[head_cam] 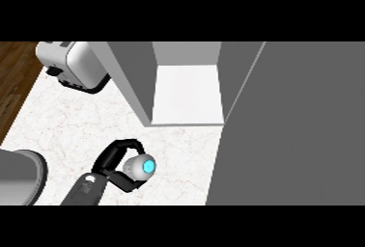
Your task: Pick up the bottled water, place it into the cabinet and close the cabinet
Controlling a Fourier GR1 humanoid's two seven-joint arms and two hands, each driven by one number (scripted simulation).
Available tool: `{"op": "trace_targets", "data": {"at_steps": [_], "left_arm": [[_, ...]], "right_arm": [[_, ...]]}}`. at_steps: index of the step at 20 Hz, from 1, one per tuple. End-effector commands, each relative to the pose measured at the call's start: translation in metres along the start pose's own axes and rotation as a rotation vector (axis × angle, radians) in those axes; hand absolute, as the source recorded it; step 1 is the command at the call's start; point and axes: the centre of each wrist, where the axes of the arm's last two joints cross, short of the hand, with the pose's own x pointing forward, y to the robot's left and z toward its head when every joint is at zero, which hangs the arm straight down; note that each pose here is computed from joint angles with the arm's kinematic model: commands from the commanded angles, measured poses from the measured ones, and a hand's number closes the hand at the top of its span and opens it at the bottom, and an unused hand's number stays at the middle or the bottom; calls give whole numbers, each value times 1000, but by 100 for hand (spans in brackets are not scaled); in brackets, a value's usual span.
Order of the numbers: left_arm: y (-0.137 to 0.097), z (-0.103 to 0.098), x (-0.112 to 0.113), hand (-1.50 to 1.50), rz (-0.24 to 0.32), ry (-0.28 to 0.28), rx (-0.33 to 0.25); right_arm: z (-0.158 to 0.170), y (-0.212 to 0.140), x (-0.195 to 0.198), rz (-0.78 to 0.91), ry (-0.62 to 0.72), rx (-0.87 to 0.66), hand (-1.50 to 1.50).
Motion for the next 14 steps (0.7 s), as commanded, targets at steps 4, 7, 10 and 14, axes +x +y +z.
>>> {"op": "trace_targets", "data": {"at_steps": [4, 7, 10, 14], "left_arm": [[-10, -10, 2, 150, -125, -99, 439], [-13, -32, 15, 150, -88, -180, 455], [-25, -45, 26, 150, 0, -177, 434], [-39, -69, 51, 150, 55, -197, 451]], "right_arm": [[13, -6, 18, 41, -24, -6, -150], [5, -3, 15, 23, -33, -26, -150], [9, -4, 6, 18, -24, -30, -150], [15, 4, 29, 2, -18, -19, -150]]}}
